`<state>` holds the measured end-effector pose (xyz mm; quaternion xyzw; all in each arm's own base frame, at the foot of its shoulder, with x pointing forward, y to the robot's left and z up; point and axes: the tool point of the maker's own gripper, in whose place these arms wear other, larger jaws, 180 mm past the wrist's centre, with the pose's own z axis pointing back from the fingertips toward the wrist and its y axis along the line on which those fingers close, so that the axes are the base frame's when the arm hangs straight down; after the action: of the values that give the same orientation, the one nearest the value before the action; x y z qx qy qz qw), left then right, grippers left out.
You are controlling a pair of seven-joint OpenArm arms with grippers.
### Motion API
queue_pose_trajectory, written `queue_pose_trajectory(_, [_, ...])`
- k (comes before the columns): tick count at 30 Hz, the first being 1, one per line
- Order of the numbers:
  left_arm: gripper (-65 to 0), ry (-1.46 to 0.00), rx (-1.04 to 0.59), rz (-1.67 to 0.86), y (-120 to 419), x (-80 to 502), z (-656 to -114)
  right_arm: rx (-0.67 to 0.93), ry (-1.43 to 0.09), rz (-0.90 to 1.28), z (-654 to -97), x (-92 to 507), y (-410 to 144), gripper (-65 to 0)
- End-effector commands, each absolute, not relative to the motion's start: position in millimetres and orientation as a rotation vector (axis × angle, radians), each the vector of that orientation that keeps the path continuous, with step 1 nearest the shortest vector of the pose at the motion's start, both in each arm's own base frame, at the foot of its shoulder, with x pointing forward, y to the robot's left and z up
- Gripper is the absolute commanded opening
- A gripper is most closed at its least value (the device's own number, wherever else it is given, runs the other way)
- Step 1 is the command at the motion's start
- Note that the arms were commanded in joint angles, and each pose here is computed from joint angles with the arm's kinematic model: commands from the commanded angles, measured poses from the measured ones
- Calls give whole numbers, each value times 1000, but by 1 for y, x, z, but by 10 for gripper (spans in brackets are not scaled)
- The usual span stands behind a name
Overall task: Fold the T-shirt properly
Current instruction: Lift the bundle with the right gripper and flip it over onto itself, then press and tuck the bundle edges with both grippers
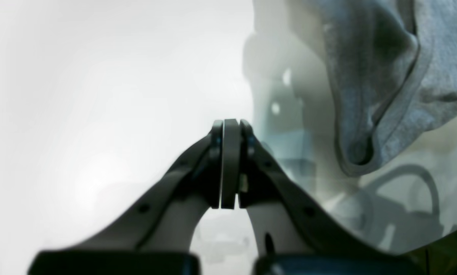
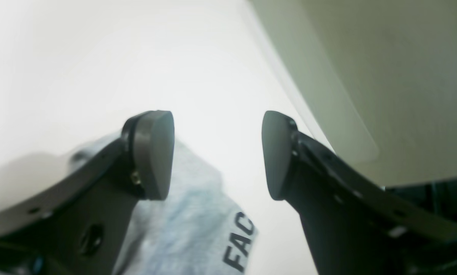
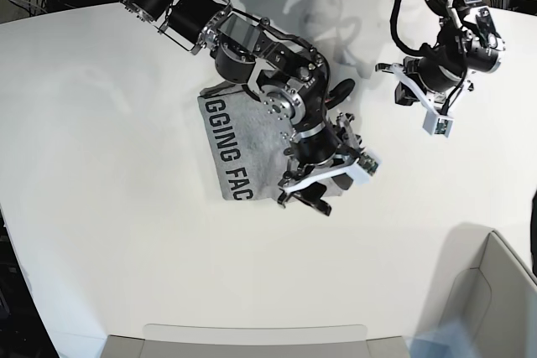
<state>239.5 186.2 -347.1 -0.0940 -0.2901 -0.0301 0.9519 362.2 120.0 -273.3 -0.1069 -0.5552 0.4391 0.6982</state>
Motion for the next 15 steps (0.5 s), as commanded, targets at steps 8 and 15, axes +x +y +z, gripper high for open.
queue_pose_trajectory(8, [-650, -670, -214, -113, 172, 263, -327, -280, -1204, 802, -260, 399, 53, -377])
queue_pose_trajectory(15, [-650, -747, -353, -351, 81, 293, -301, -225, -1078, 693, -264, 414, -42, -650])
